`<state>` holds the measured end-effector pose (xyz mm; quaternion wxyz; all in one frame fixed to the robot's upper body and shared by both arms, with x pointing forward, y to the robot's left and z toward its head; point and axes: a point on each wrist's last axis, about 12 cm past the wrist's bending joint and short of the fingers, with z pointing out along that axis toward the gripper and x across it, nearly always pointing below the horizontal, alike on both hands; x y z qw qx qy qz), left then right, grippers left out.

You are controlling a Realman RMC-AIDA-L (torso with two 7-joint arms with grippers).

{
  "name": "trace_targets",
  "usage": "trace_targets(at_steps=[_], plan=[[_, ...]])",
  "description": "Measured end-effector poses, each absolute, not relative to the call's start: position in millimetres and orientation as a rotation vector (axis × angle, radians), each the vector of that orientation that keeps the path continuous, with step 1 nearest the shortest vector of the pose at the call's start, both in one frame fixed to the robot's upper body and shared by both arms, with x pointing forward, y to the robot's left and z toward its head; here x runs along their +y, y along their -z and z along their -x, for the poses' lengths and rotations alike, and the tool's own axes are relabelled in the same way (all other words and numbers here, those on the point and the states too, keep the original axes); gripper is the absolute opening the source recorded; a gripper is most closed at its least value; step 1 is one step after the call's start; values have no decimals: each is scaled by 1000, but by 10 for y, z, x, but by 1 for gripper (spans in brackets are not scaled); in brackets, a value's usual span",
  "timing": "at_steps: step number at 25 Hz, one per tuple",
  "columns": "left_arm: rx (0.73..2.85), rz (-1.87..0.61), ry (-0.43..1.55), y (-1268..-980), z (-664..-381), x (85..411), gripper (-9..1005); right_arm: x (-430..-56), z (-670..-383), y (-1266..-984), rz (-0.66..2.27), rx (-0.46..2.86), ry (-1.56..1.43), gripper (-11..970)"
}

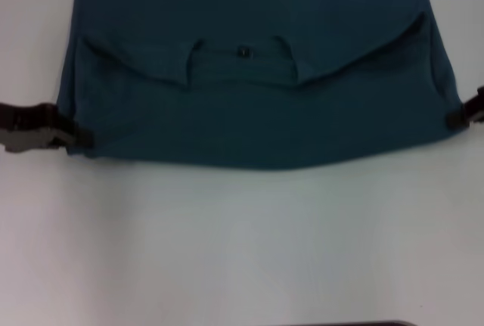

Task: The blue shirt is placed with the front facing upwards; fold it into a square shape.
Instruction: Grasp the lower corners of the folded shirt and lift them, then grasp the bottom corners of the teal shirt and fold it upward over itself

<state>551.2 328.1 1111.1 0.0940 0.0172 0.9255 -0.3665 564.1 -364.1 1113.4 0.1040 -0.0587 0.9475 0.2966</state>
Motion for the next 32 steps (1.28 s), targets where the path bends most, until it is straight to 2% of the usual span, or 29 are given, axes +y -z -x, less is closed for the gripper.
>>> trace_targets(at_steps=[9, 18, 25, 32], plan=[[2818, -107, 1195, -11112, -5116, 3324, 61, -3554, -5345, -11083, 272, 2945, -967, 15], [2949, -109, 1221, -10983, -4799, 3391, 60, -3472, -5102, -10972, 354, 3100, -960, 28], [3018, -118, 1230, -10915, -4655, 3425, 60, -3429, -4974, -10918, 401, 3157, -1003, 39], [3032, -161, 1246, -10889, -4601, 3418, 60, -3477, -4986, -10983, 409, 3138, -1002, 50]])
